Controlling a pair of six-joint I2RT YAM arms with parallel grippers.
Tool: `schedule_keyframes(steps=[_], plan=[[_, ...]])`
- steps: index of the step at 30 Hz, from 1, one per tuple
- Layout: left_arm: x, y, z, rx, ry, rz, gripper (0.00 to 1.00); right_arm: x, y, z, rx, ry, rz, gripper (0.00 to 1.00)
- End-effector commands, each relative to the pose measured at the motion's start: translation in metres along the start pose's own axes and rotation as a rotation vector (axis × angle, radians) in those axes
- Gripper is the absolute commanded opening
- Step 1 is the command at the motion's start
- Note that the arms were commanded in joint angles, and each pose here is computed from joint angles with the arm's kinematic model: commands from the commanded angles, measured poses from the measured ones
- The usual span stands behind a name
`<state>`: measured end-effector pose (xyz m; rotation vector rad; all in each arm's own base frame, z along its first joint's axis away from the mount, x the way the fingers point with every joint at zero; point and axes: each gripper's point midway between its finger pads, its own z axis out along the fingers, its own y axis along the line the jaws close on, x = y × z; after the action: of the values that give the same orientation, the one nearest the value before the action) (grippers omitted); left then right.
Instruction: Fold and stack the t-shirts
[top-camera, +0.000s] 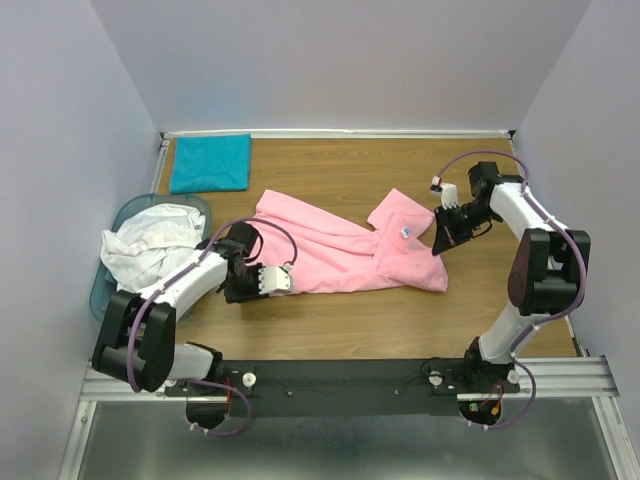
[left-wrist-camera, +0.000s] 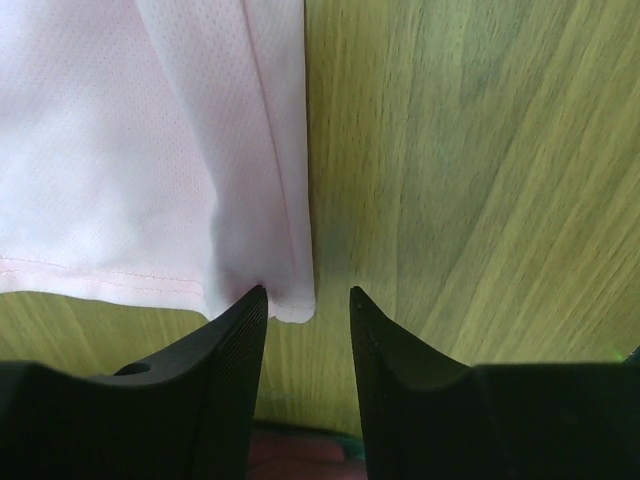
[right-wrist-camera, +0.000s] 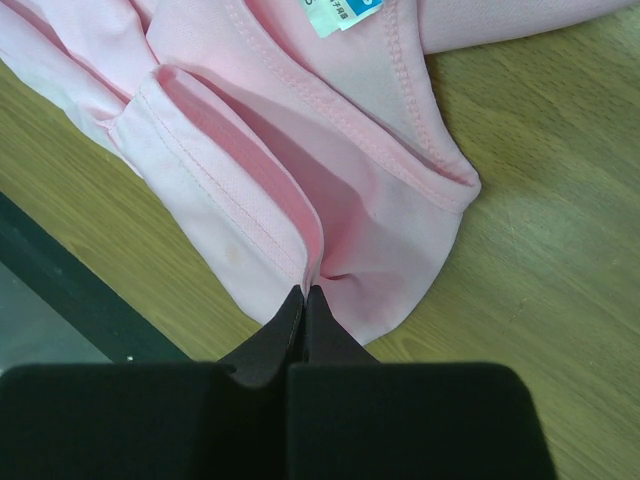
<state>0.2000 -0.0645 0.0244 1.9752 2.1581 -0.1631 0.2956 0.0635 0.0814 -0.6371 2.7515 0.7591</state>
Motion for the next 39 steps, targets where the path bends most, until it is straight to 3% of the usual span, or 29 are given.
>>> schedule_keyframes(steps=[1, 5, 10, 19, 31, 35, 39], plan=[[0.004, 0.014, 0.001, -0.055, 0.051, -0.002, 0.37, -0.004, -0.003, -0.008, 0.017, -0.002, 0.001, 0.00], [0.006, 0.020, 0.000, -0.083, 0.066, -0.006, 0.13, -0.005, -0.003, -0.011, 0.027, -0.005, -0.008, 0.01], [-0.006, 0.033, -0.015, -0.127, 0.032, -0.018, 0.00, -0.007, 0.000, -0.018, 0.035, -0.019, -0.025, 0.01], [-0.044, 0.086, -0.083, -0.264, -0.091, -0.037, 0.00, -0.044, -0.002, -0.071, 0.139, -0.155, -0.092, 0.01], [-0.058, 0.227, -0.229, -0.754, -0.310, -0.309, 0.00, -0.153, -0.021, -0.234, 0.496, -0.582, -0.242, 0.01], [-0.082, 0.244, -0.281, -0.834, -0.438, -0.345, 0.00, -0.185, 0.002, -0.287, 0.550, -0.728, -0.307, 0.01], [-0.108, 0.232, -0.317, -0.834, -0.555, -0.331, 0.00, -0.193, 0.038, -0.339, 0.616, -0.853, -0.392, 0.01]])
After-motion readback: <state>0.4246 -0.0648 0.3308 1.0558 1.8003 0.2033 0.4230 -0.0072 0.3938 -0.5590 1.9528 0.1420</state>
